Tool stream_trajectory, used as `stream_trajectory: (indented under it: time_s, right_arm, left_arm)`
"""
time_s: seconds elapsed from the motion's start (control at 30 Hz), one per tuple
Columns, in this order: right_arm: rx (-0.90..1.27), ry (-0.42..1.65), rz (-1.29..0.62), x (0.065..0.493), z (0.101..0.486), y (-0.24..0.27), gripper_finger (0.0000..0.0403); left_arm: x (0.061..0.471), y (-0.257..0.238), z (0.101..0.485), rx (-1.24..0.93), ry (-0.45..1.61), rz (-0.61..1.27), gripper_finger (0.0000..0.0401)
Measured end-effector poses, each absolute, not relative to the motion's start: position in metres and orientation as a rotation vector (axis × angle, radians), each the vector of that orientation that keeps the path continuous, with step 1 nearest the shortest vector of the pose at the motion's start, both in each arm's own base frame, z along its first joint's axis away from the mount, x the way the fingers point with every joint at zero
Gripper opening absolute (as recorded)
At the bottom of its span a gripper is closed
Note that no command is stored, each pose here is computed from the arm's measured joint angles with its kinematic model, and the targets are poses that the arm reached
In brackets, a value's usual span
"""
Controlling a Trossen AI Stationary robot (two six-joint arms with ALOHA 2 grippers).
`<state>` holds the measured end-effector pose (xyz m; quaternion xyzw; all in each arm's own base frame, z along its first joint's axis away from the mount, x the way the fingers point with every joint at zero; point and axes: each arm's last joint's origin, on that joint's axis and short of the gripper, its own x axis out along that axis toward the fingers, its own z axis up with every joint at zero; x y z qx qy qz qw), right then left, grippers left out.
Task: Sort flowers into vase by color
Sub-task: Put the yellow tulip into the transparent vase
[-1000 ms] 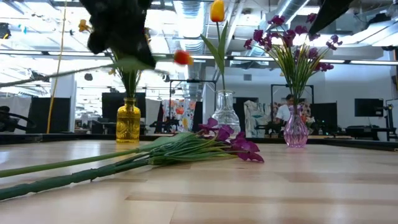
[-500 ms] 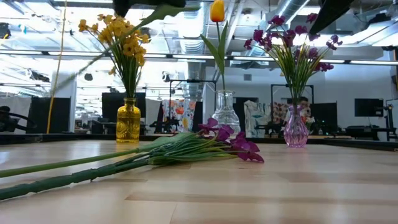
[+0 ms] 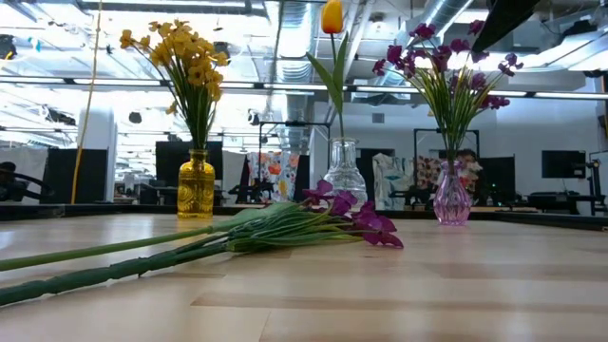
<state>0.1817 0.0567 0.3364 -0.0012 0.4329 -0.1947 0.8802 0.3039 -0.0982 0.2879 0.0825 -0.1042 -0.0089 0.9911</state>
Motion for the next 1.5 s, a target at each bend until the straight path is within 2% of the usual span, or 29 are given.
stream_trajectory:
  time_s: [0.1,0.3,0.63,1.0,1.5]
  right_arm:
    - [-0.002,0.901,-0.406,0.182,0.336,0.057,0.0243]
    - [0.003,0.894,-0.405,0.182,0.337,0.057,0.0243]
    - [-0.002,0.878,-0.418,0.183,0.337,0.057,0.0243]
    - [-0.003,0.875,-0.421,0.183,0.338,0.057,0.0243]
    - [0.001,0.864,-0.420,0.184,0.338,0.057,0.0243]
  left_arm:
    - [0.301,-0.091,0.293,0.260,-0.332,-0.068,0.0002]
    - [0.306,-0.075,0.292,0.426,-0.421,-0.009,0.0002]
    - [0.321,-0.035,0.283,0.477,-0.613,0.113,0.0002]
    - [0.330,-0.004,0.269,0.493,-0.632,0.213,0.0002]
    - [0.330,0.008,0.269,0.496,-0.635,0.209,0.0002]
